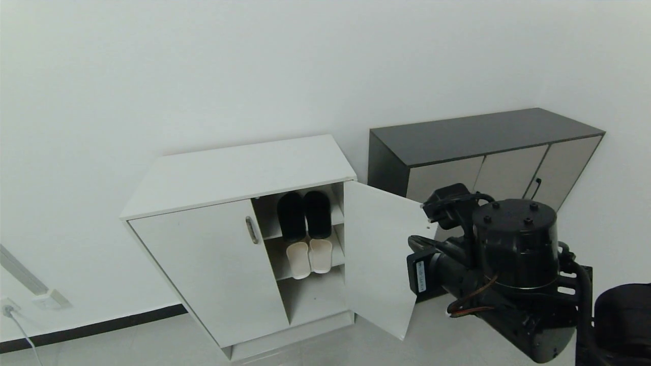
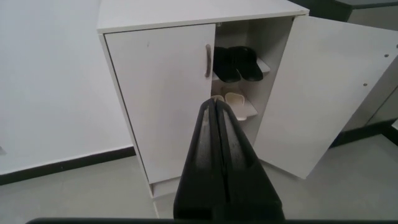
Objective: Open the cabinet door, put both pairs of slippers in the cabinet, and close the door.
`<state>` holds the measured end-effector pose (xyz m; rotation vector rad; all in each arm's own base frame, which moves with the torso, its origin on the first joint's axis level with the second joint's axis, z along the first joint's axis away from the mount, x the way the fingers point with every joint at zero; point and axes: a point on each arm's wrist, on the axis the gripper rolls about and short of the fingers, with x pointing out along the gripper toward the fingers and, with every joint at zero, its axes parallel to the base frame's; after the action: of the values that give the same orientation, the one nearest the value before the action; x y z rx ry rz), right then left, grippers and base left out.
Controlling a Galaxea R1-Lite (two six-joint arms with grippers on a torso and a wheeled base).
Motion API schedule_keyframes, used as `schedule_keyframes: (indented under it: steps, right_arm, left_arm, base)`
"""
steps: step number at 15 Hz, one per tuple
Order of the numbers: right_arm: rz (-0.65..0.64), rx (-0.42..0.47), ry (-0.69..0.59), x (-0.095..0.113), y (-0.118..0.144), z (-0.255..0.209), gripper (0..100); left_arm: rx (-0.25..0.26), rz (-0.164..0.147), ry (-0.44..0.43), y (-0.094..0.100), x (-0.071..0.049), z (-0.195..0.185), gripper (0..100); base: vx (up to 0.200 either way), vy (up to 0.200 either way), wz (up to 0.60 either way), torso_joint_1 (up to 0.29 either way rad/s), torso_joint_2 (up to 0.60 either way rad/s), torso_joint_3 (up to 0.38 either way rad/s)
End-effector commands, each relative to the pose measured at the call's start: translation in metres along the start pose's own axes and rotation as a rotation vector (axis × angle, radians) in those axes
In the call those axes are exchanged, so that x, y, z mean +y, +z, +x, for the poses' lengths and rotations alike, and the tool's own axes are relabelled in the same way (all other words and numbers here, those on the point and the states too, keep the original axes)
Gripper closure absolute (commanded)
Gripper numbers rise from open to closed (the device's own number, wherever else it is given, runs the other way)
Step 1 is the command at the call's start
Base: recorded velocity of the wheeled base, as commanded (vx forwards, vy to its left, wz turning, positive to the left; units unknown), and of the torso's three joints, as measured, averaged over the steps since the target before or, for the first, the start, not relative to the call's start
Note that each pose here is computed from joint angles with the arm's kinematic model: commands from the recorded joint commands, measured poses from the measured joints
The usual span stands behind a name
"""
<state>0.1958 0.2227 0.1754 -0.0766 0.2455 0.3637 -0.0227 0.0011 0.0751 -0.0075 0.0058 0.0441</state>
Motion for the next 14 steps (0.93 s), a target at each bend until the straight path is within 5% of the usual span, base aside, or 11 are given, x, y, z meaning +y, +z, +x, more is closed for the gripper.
schedule_keyframes:
  steps: [1,9,14]
  right_arm:
    - [0.016,-0.004,-0.037,-0.01,0.004,0.011,100]
    - [0.118,-0.004,-0.196,-0.097,0.016,0.091,100]
    - [0.217,-0.041,-0.197,-0.118,0.02,0.133,100]
  left_arm:
    - [0.0,0.0,0.0,0.0,0.0,0.0,100]
    - [0.0,0.005,-0.003,0.0,0.0,0.0,100]
    - [0.0,0.008,-0.003,0.0,0.0,0.0,100]
  base:
    - [0.0,0.0,0.0,0.0,0.0,0.0]
    - [0.0,0.0,0.0,0.0,0.0,0.0]
    - [0.0,0.0,0.0,0.0,0.0,0.0]
